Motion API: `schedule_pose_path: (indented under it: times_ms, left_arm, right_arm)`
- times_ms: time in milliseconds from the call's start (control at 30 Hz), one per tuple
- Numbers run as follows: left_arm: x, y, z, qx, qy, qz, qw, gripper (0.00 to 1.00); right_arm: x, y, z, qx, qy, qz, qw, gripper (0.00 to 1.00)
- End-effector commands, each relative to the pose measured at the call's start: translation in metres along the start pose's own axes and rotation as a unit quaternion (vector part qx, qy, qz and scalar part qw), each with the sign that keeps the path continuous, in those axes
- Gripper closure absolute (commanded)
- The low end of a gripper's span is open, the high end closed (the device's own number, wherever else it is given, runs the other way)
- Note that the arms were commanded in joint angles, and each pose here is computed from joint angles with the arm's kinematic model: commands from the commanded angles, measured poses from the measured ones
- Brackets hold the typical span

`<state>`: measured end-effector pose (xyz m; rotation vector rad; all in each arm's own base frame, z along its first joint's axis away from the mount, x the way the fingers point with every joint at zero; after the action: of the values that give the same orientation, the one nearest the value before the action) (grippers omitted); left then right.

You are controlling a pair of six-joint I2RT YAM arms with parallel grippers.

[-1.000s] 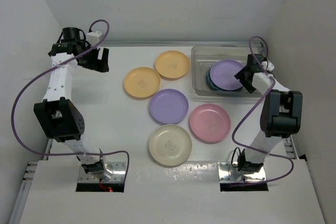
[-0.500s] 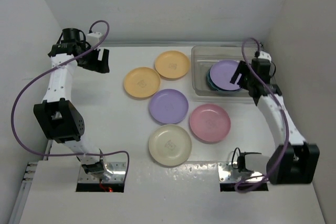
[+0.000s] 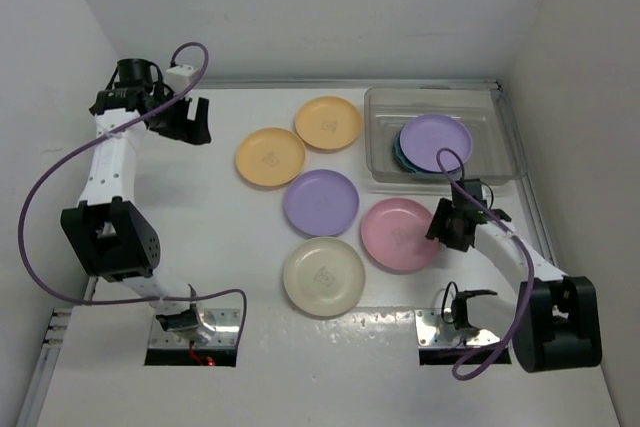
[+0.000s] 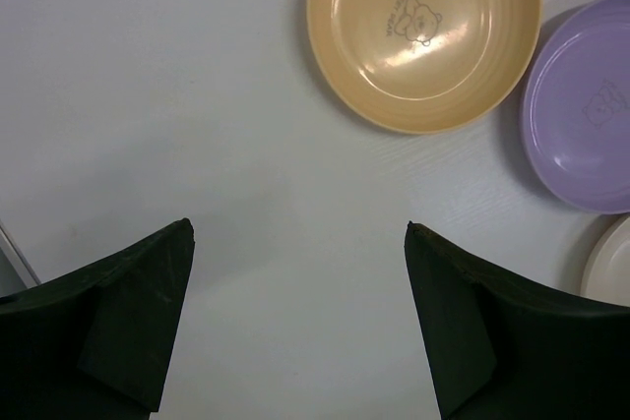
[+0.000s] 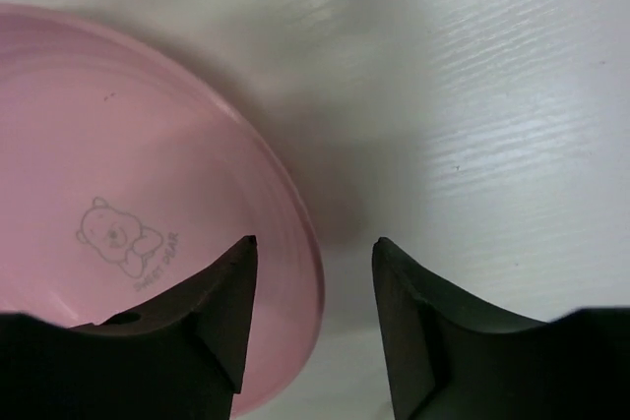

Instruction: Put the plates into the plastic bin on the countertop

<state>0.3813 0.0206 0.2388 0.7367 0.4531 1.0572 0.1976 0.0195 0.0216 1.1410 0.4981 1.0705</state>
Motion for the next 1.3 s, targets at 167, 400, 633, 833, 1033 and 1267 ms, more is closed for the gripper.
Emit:
schedule_pose_path:
  times_ms: [167, 400, 633, 833, 1033, 1267]
  left_arm:
    - [-0.013, 0.024, 0.01, -0.035, -0.021, 0.002, 0.999, 0.11]
    - [-0.013, 0.024, 0.01, -0.035, -0.025, 0.002, 0.999, 0.11]
    - [-0.013, 0.027, 0.017, -0.045, -0.029, 0.002, 0.999, 0.11]
    - [-0.014, 0.022, 0.024, -0.049, -0.028, -0.009, 0.998, 0.11]
    - [-0.015, 0.022, 0.029, -0.053, -0.033, -0.011, 0.998, 0.11]
    - [-0.013, 0.014, 0.02, -0.036, -0.027, -0.01, 0.999, 0.11]
  right_arm:
    - [-0.002, -0.014, 0.012, -0.027, -0.031, -0.034, 0.999, 0.81]
    - [-0.005, -0.008, 0.005, -0.038, -0.026, -0.018, 0.999, 1.0]
    - [0.03, 0.048, 0.015, -0.048, 0.087, 0.074, 0.992, 1.0]
    - [0.063, 0.107, 0.02, -0.066, 0.199, 0.144, 0.967, 1.0]
    - [0.11, 0.154, 0.066, -0.15, 0.144, 0.221, 0.953, 1.0]
    - [0.077, 0.134, 0.202, -0.279, -0.052, 0.043, 0.958, 1.0]
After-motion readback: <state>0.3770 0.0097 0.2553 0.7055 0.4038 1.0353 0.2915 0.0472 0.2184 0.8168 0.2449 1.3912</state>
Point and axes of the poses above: each gripper's point midway between its finger pads, its own y axis back along the fingers, its own x axis along the line the jaws close on, z = x × y, the point moved 2 cm from there along y, back along the fingers, and after that the axes turned 6 degrees about -y, right-handed, at the moved point
